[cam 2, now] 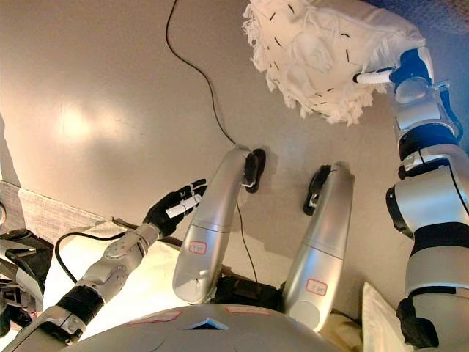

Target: Pick up the pillow and put it on the sofa.

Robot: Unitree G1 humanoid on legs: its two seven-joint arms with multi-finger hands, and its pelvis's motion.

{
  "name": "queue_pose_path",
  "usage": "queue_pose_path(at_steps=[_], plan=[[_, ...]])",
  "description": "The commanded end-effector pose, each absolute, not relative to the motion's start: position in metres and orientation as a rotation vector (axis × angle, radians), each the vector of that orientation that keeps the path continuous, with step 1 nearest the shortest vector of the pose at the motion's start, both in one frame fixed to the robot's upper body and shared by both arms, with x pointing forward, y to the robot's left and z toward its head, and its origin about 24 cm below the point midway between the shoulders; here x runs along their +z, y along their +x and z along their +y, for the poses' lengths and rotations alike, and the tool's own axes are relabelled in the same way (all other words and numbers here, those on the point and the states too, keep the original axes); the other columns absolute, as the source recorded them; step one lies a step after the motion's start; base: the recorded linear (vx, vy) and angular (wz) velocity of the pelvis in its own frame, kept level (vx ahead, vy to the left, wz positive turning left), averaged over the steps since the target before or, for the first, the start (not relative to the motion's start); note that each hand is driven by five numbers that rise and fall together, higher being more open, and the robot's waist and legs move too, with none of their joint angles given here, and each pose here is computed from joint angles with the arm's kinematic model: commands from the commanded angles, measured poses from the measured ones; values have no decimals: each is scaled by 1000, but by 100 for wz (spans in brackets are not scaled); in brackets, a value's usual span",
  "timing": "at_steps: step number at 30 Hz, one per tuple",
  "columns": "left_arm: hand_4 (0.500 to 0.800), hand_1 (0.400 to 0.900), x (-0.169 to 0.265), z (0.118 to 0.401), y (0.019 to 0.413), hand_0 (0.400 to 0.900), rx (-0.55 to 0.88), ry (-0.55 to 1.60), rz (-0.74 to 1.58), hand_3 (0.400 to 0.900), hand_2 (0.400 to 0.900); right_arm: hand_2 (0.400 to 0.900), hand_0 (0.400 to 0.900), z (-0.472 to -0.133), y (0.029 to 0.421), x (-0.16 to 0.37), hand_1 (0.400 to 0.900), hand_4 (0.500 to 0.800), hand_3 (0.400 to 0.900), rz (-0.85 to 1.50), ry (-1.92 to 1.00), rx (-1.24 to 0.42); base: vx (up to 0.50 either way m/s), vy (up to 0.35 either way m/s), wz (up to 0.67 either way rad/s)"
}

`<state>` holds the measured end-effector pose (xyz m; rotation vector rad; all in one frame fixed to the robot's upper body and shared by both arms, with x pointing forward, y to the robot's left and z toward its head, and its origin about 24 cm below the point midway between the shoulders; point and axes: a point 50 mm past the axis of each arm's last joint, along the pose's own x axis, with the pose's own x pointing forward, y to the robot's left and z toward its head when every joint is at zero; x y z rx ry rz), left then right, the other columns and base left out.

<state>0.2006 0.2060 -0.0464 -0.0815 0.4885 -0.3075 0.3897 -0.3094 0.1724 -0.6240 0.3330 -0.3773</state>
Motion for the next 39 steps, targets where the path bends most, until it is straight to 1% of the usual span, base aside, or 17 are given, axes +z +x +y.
queue_pose_path(at_steps=[1,6,7,8,17,29,35,39], plan=[[800,900,-54,206,174,900,-320,-73,511,900,900,900,900,-290,400,268,900,800,900,-70,-602,-316,98,-6,-3],[800,900,-64,213,159,900,-302,-71,575,900,900,900,900,-293,398,261,900,800,900,-53,-560,-275,126,-2,-5],[800,900,-65,214,157,900,-299,-69,585,900,900,688,688,-292,398,260,688,673,688,-47,-556,-256,129,-11,-1],[800,900,-67,215,154,900,-297,-67,600,900,900,400,400,-290,398,259,400,500,400,-46,-555,-236,125,-12,2],[800,900,-80,224,136,900,-270,-69,686,900,900,400,400,-296,395,247,400,500,400,-29,-534,-259,121,4,-1],[800,900,-93,226,117,900,-257,-69,784,900,900,400,400,-302,390,203,400,500,400,88,-513,-224,117,11,-2],[800,900,-95,228,114,900,-271,-63,806,900,900,400,400,-290,389,187,400,500,400,91,-528,-138,20,4,-6],[800,900,-89,225,130,900,-271,-43,730,900,900,400,400,-276,393,199,400,500,400,24,-604,-73,-245,5,-13]])
